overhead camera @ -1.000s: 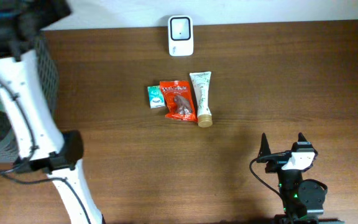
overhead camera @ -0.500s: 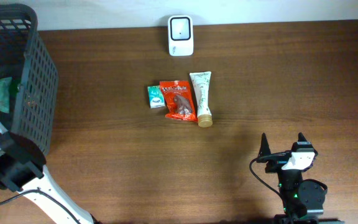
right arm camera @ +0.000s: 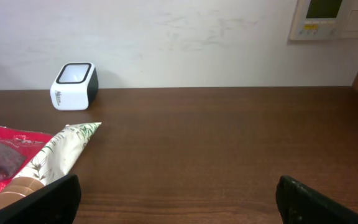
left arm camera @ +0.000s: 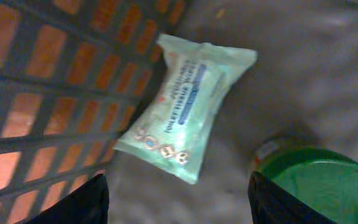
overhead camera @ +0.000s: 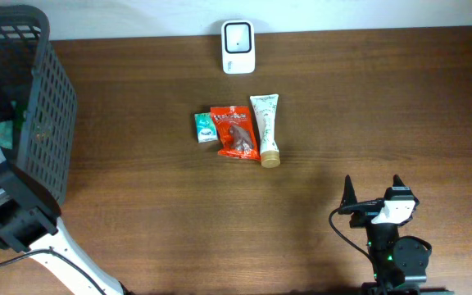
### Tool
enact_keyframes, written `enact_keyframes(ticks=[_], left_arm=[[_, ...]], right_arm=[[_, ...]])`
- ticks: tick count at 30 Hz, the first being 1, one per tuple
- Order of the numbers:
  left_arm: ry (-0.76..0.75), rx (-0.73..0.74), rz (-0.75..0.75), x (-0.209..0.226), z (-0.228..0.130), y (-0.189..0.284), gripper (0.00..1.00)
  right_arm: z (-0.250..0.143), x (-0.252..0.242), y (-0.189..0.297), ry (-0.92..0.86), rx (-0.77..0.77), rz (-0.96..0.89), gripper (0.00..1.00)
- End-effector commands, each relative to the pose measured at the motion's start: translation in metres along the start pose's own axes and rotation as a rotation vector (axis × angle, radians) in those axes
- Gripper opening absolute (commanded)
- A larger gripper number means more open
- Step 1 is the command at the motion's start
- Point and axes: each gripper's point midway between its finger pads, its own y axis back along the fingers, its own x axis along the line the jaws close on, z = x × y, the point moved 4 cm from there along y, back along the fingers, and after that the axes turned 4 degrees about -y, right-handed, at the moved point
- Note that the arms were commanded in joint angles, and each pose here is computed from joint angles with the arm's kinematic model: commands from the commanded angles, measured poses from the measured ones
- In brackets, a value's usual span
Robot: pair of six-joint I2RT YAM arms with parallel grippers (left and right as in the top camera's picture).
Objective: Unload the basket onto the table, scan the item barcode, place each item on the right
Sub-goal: 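Reach the left gripper into the basket and grasp the light-blue wipes pack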
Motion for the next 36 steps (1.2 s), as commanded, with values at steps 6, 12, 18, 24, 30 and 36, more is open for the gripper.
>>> enact_keyframes(ticks=[6,12,18,24,30,36], left_arm=[[0.074,0.009,-0.055,-0.004,-0.005,0.005,0.71],[0.064,0.033,0.085,0.016,-0.008,0.008,0.73],[0.009,0.106,0.136,0.033,-0.025,-0.019,0.72],[-0.059,0.153,0.018,0.007,-0.037,-0.057,0.72],[-0.062,0.153,0.016,0.000,-0.040,-0.086,0.72],[-0.038,0.101,-0.033,-0.007,-0.031,-0.088,0.65]], right_arm=[[-0.003,-0.002,0.000,0.004,0.003,-0.012,0.98],[-0.003,-0.002,0.000,0.004,0.003,-0.012,0.99],[-0.003,-0.002,0.000,0.004,0.003,-0.012,0.99],[-0.003,-0.002,0.000,0.004,0.003,-0.012,0.98],[-0.003,-0.002,0.000,0.004,0.003,-0.012,0.98],[-0.003,-0.002,0.000,0.004,0.003,-0.012,0.99]])
